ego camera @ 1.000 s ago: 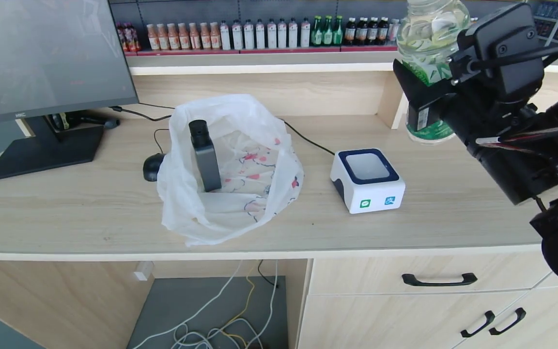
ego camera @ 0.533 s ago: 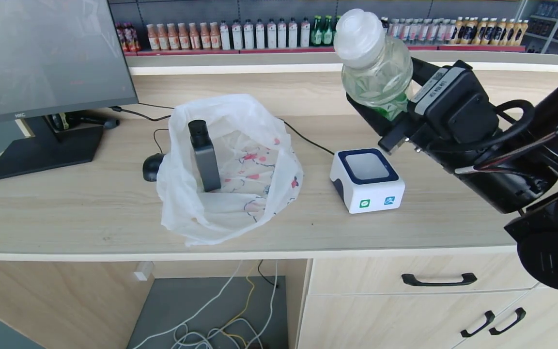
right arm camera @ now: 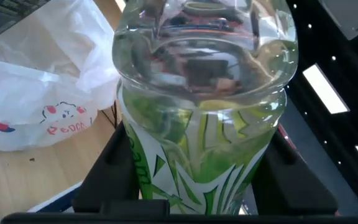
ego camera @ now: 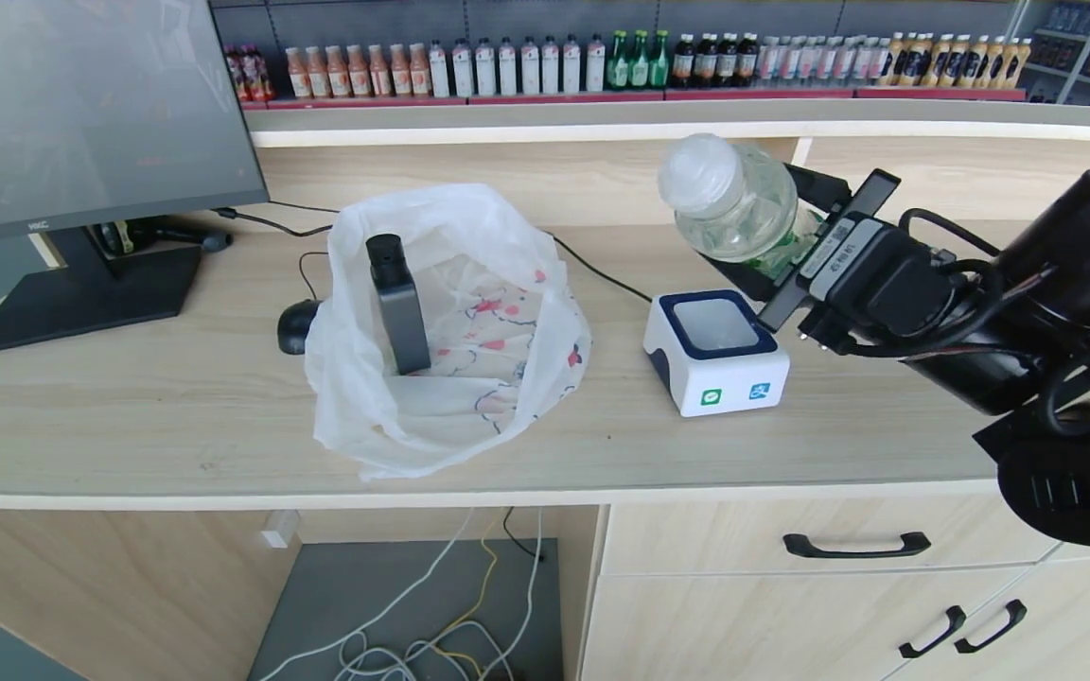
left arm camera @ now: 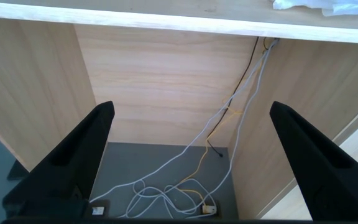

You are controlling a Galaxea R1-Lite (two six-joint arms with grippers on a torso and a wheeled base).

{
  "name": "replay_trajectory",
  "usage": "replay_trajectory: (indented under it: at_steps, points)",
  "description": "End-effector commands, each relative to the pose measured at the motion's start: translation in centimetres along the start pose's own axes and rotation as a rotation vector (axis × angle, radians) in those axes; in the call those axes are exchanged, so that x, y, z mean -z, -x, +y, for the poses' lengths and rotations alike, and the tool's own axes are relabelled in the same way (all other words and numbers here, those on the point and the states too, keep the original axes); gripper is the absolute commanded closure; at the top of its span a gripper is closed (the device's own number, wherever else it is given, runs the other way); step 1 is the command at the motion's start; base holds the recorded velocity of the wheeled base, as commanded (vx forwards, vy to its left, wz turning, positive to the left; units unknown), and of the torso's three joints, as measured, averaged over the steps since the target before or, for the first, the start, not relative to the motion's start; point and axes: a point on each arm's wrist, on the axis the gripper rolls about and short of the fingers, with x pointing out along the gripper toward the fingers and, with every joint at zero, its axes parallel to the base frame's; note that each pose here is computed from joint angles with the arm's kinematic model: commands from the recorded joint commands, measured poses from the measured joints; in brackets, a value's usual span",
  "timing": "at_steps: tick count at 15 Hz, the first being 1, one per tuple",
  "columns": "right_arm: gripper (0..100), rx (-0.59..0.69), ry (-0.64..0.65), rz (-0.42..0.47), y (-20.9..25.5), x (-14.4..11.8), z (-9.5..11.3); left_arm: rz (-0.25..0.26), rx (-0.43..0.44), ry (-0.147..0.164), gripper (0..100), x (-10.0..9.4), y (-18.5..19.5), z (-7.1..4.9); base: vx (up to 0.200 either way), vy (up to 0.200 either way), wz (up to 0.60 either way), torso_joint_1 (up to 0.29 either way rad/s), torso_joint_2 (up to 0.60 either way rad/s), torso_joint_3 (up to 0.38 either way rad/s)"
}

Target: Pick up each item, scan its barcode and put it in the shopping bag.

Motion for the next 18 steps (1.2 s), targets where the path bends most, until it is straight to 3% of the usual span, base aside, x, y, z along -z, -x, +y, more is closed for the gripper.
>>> replay_trajectory:
  at_steps: [1, 13, 18]
  points:
    - [100, -0.032, -0.008, 0.005, 0.7, 0.9, 0.3, -0.001, 0.000, 0.000, 0, 0.0, 0.0, 0.0, 0.000, 0.000, 0.00, 0.000, 0.00, 0.000]
    - [100, -0.060, -0.017, -0.060, 0.9, 0.2, 0.8, -0.001, 0.000, 0.000, 0, 0.0, 0.0, 0.0, 0.000, 0.000, 0.00, 0.000, 0.00, 0.000]
    - [100, -0.172, -0.019, -0.033, 2.6, 0.0, 4.1, -0.001, 0.000, 0.000, 0, 0.0, 0.0, 0.0, 0.000, 0.000, 0.00, 0.000, 0.00, 0.000]
